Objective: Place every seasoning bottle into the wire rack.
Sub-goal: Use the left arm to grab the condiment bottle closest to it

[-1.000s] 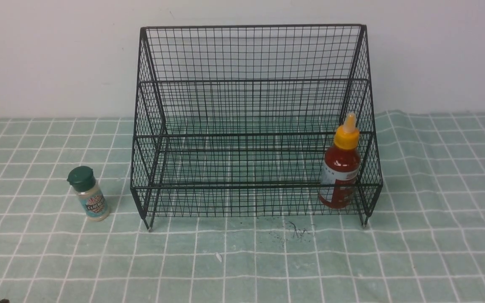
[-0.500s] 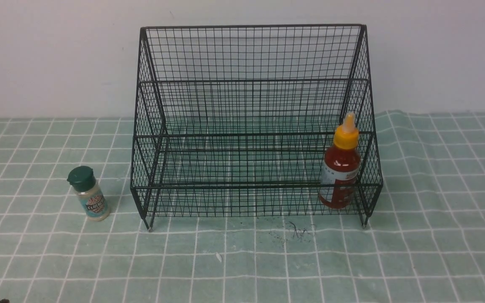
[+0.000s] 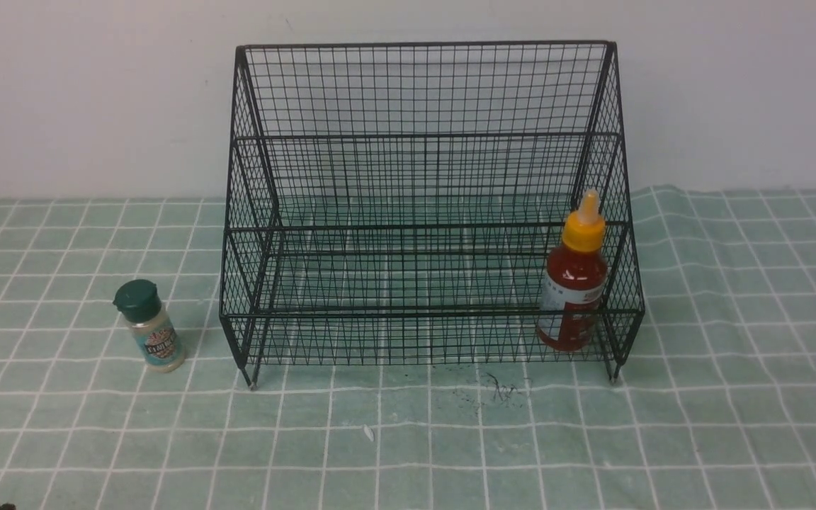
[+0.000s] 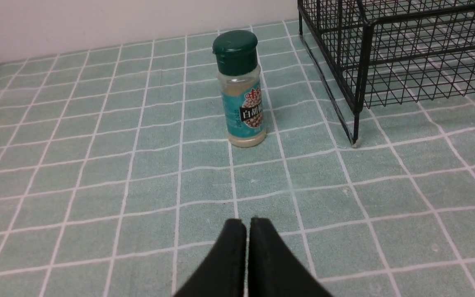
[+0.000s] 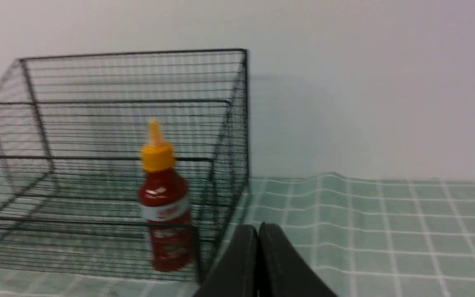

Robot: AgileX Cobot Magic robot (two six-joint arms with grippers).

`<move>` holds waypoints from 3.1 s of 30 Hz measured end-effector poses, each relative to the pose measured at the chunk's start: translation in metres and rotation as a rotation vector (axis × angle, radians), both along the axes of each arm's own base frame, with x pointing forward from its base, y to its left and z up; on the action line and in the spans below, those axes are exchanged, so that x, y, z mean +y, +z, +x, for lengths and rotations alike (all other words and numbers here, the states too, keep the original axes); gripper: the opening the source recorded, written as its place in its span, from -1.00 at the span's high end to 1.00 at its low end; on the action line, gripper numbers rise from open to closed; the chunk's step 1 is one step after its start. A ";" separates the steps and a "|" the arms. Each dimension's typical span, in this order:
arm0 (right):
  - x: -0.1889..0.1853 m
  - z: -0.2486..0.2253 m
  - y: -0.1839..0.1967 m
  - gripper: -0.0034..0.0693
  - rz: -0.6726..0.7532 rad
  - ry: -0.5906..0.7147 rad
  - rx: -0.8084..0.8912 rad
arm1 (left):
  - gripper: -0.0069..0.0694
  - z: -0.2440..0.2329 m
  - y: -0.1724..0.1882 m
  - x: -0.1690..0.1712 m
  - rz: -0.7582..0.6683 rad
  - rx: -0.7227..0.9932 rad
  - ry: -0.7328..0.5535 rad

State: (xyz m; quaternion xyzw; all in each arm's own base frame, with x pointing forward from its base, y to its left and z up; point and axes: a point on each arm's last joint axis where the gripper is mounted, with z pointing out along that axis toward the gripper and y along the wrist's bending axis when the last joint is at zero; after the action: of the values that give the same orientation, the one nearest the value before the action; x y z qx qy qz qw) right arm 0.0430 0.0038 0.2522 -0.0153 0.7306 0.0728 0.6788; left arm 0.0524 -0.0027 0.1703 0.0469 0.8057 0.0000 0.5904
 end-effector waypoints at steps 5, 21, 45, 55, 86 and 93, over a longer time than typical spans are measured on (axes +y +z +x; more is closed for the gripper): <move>-0.004 0.010 -0.058 0.94 -0.088 -0.102 0.101 | 0.84 0.000 0.000 0.000 0.000 0.000 0.000; -0.005 0.011 -0.071 0.94 -0.054 -0.132 0.137 | 0.84 0.000 0.000 0.000 0.000 0.002 0.000; -0.005 0.011 -0.071 0.94 -0.054 -0.132 0.137 | 0.84 0.001 0.004 -0.001 -0.033 -0.040 0.000; -0.005 0.011 -0.071 0.94 -0.056 -0.133 0.137 | 0.84 0.003 0.045 0.003 -0.516 -0.475 0.057; -0.005 0.011 -0.071 0.94 -0.055 -0.133 0.137 | 0.77 0.198 0.144 -0.017 -0.033 0.814 0.026; -0.005 0.011 -0.071 0.94 -0.054 -0.133 0.137 | 0.20 0.242 0.127 -0.014 0.046 0.757 0.041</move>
State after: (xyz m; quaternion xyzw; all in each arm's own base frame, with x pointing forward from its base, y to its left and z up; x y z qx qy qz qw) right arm 0.0544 -0.0017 0.1815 0.0200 0.7764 0.0087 0.6299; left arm 0.2947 -0.0170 0.2976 0.0406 0.9674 0.0128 0.2497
